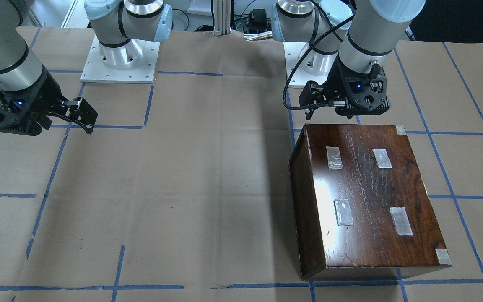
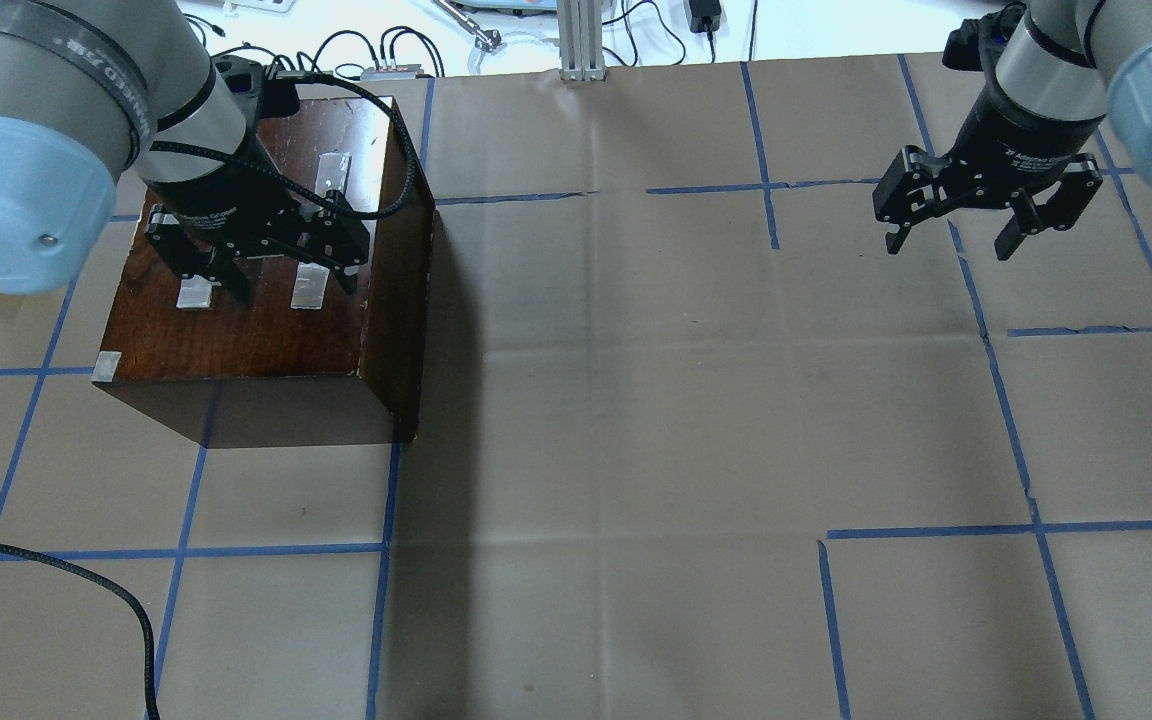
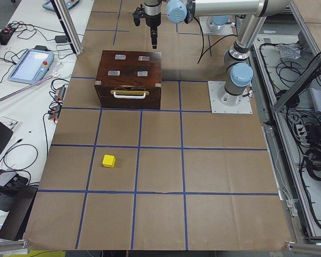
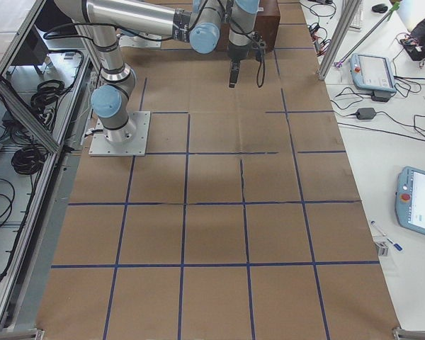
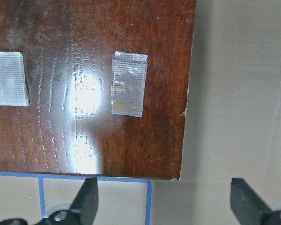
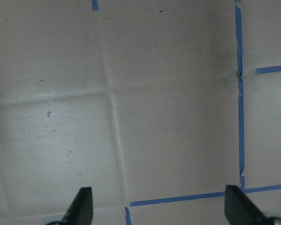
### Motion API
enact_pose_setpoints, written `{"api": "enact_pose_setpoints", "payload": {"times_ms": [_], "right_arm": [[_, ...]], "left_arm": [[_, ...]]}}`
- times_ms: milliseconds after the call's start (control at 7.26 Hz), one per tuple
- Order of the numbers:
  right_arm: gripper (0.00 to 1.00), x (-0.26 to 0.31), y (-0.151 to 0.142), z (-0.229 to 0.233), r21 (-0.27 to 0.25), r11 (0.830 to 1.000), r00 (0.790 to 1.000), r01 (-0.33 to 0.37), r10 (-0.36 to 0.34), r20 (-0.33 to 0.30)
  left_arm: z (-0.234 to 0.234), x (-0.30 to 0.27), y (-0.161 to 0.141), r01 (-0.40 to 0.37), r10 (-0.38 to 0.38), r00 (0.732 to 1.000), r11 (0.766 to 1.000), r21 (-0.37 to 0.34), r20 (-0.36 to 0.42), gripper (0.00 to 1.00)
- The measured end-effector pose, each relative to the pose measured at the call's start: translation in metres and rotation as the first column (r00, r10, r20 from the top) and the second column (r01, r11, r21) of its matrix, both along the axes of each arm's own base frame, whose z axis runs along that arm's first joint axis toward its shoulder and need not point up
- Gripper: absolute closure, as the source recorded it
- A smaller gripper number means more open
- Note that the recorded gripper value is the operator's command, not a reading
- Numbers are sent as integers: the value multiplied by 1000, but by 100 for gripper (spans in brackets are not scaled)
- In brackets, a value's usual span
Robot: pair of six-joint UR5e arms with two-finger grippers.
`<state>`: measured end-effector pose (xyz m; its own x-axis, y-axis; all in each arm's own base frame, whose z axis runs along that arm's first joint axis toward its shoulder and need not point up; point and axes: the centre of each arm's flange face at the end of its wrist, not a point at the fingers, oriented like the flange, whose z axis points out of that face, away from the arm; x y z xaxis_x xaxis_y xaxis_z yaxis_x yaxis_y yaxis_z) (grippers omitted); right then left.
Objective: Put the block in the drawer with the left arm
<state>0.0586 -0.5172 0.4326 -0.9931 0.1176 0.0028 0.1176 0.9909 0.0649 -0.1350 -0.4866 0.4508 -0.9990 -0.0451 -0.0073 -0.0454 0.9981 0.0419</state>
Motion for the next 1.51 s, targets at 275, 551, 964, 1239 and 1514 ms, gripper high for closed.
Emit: {"api": "enact_pose_setpoints", "payload": {"times_ms": [275, 551, 964, 1239, 1514], "right_arm": [[0, 0, 0, 0, 0, 1000, 1000, 0, 0, 0], [0, 0, 0, 0, 0, 1000, 1000, 1, -1, 0], [0, 0, 0, 0, 0, 1000, 1000, 0, 0, 0], [0, 0, 0, 0, 0, 1000, 1000, 1, -1, 0], [0, 0, 0, 0, 0, 1000, 1000, 0, 0, 0]], "left_arm": [[1, 0, 0, 0, 0, 1000, 1000, -2, 0, 1], [4, 1, 2, -1, 1, 1000, 1000, -8, 1, 1], [5, 1, 3, -3, 3, 1000, 1000, -9, 1, 1], [5, 2, 3, -3, 3, 1000, 1000, -11, 1, 1], [5, 2, 3, -3, 3, 1000, 1000, -11, 1, 1]]}}
